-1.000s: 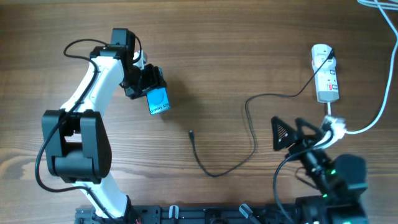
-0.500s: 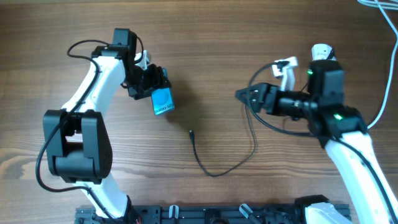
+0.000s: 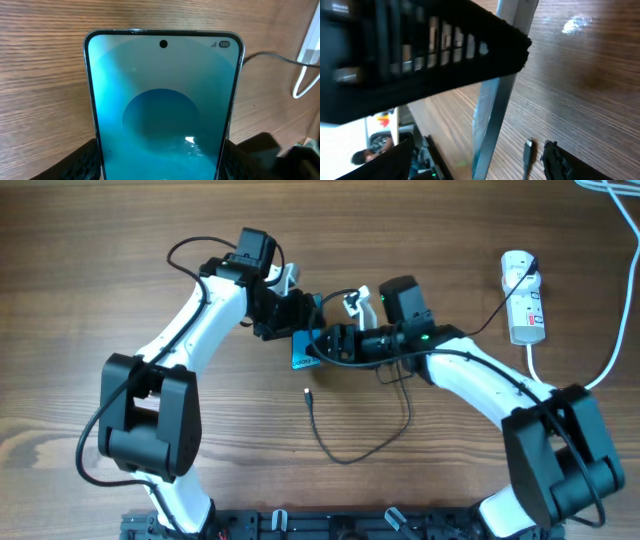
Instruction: Plug charger to phone and switch on socket
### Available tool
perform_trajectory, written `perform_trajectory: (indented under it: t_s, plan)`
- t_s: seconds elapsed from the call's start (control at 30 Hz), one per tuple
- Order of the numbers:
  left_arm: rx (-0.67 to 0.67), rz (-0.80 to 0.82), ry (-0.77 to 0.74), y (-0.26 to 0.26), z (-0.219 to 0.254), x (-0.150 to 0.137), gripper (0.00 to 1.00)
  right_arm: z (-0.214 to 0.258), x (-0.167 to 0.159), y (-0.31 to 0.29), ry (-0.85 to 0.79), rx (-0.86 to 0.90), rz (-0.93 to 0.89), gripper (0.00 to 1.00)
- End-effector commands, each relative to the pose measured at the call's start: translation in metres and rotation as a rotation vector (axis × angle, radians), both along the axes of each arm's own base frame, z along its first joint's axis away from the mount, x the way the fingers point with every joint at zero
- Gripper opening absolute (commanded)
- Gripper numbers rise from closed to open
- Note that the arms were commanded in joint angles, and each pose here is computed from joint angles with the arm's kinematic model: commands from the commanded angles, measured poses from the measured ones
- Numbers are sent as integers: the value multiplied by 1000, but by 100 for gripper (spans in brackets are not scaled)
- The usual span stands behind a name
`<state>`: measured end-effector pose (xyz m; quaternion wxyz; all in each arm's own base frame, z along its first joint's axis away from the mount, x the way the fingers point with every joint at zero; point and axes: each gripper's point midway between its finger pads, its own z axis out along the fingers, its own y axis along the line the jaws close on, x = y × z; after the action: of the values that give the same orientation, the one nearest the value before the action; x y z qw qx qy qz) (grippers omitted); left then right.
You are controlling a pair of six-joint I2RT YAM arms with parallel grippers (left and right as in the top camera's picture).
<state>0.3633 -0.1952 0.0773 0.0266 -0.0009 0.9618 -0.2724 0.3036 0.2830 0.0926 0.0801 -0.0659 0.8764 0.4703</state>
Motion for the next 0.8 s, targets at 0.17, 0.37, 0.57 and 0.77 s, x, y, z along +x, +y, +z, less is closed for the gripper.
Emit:
perform_trajectory:
  t_s: [0.17, 0.37, 0.57, 0.77]
  plan:
    - [-80, -63, -24, -22, 16, -8, 64, -7, 15, 3, -18, -58, -85, 65]
    - [-89, -66, -21, -23, 17, -9, 65, -7, 15, 3, -10, -57, -91, 38]
    - [-91, -87, -31, -31, 18, -11, 66, -7, 15, 3, 29, -50, -120, 6]
    - [-96, -72, -37, -27, 21, -7, 79, 2, 15, 5, 36, 6, -91, 4]
